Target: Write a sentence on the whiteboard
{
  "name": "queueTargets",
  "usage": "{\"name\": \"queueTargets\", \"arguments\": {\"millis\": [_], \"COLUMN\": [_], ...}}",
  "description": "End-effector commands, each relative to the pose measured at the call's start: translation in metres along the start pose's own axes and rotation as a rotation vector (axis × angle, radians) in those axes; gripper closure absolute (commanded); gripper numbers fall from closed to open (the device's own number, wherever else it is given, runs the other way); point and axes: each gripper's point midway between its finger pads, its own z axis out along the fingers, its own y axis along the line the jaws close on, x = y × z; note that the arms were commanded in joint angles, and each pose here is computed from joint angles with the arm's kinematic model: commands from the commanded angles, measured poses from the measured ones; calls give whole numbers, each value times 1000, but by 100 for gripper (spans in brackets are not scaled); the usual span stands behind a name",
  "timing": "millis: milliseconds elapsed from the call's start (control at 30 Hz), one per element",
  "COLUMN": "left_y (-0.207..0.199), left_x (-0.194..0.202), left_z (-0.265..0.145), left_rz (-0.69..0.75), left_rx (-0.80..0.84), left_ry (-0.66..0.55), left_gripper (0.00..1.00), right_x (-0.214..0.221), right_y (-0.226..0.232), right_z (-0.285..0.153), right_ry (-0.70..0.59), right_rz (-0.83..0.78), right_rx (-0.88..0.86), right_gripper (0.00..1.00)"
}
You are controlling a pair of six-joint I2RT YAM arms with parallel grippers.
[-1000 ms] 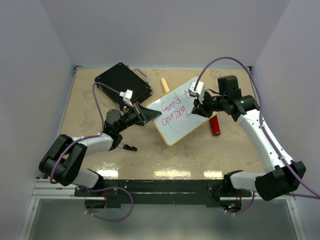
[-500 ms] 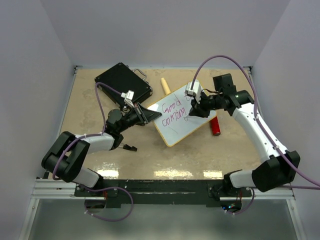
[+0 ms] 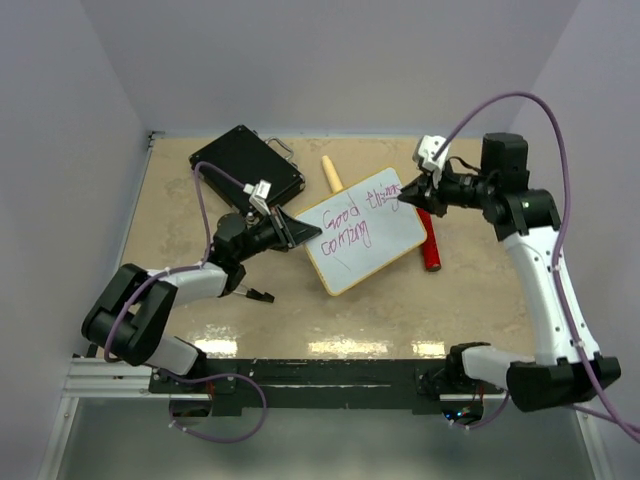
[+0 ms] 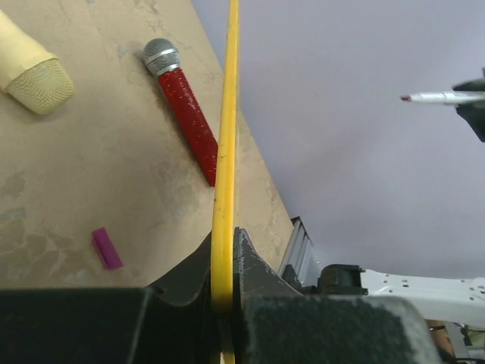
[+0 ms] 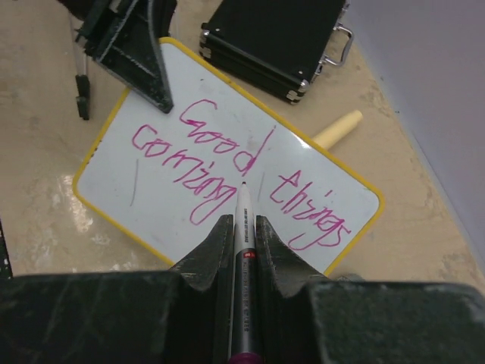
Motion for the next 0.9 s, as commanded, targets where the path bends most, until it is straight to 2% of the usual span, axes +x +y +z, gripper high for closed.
{"name": "queueTargets", "arguments": {"millis": [0,67,100,133,200,300,567,867], "left_y": [-52,-55,-61,-63,-71,-76,-77,-78], "left_x": [-44,-46,-52,-52,-53,-59,-65,-59], "left_z": [3,0,0,-4,-8,-16,-18,-28], "left_rz": [246,304,396,423,508,541,502,488], "left_rx": [101,67,71,55,87,94,76,73], "left_ry": [-73,-50,-53,-32,1,12,5,-15], "left_gripper": [100,100,100,100,100,100,100,100], "right_x": [-2,7,4,2,9,13,20,35], "right_y": [18,11,18,18,25,27,45,40], "right_z": [-12,-20,-21,-29,-32,-41,-48,-38], "right_ry": [-122,-154,-186,-207,-242,-273,-316,-315], "right_rz": [30,41,33,14,32,25,12,78], "right_rx": [-2,34,11,30,2,6,-31,-55], "right_gripper": [100,100,100,100,100,100,100,100]}}
